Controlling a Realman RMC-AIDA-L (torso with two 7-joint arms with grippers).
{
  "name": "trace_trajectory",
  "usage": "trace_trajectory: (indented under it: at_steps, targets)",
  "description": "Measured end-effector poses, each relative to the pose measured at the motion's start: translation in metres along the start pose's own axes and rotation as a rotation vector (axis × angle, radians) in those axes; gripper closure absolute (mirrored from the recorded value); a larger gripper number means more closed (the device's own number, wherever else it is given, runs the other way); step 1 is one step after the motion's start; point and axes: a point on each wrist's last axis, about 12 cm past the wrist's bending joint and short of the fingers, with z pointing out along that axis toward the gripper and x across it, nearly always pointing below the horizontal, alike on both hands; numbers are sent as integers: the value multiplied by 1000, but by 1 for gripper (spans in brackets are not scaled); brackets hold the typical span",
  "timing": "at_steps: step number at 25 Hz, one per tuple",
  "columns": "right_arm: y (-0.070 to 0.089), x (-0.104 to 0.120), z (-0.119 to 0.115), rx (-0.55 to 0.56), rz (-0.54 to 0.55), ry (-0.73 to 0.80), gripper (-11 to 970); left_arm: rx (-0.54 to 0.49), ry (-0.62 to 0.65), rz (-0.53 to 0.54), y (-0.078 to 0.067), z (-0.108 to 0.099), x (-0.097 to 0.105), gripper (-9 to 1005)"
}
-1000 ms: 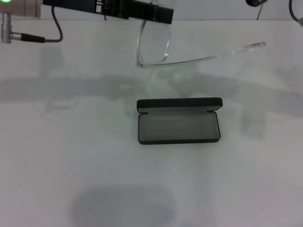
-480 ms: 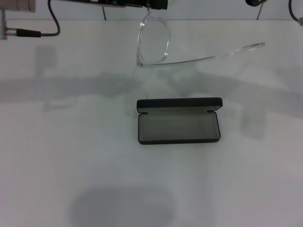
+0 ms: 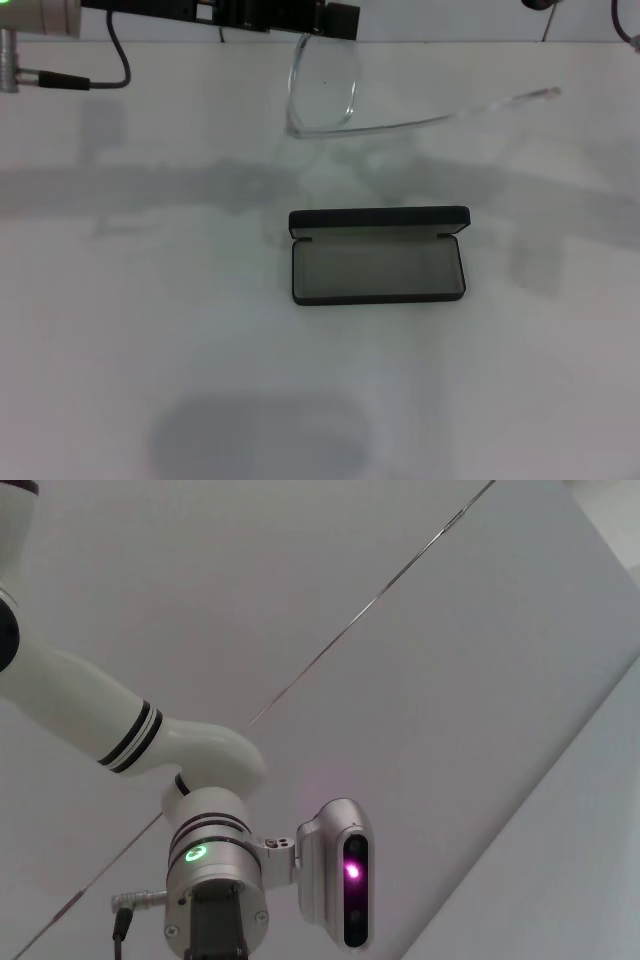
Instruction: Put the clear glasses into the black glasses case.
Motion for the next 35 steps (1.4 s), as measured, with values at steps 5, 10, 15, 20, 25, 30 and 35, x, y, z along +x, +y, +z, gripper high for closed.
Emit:
trace_trajectory:
  at_steps: [5,10,15,20,25,30,35]
  targets:
    - [1,0,-1,-1,1,-2,851,3,-4,-3,0,0,0,758]
    - [1,0,-1,-2,1,-3,848,3,-7,-5,0,-1,-1,757]
    - [1,-1,-2,-1,2,-5,846,2,-7,-7,0,-1,-1,756]
    - [1,-1,-1,-2,2,-6,843,-1,-3,-9,0,-1,0,763]
    - [1,-1,-2,0,1,-6,841,-1,-2,-8,0,0,0,865]
    - [1,-1,-2,7,3,-13,838,2,-1,-3,0,0,0,884]
    - [1,-1,-2,12,5,-11,836,5,0,-2,0,-1,1,886]
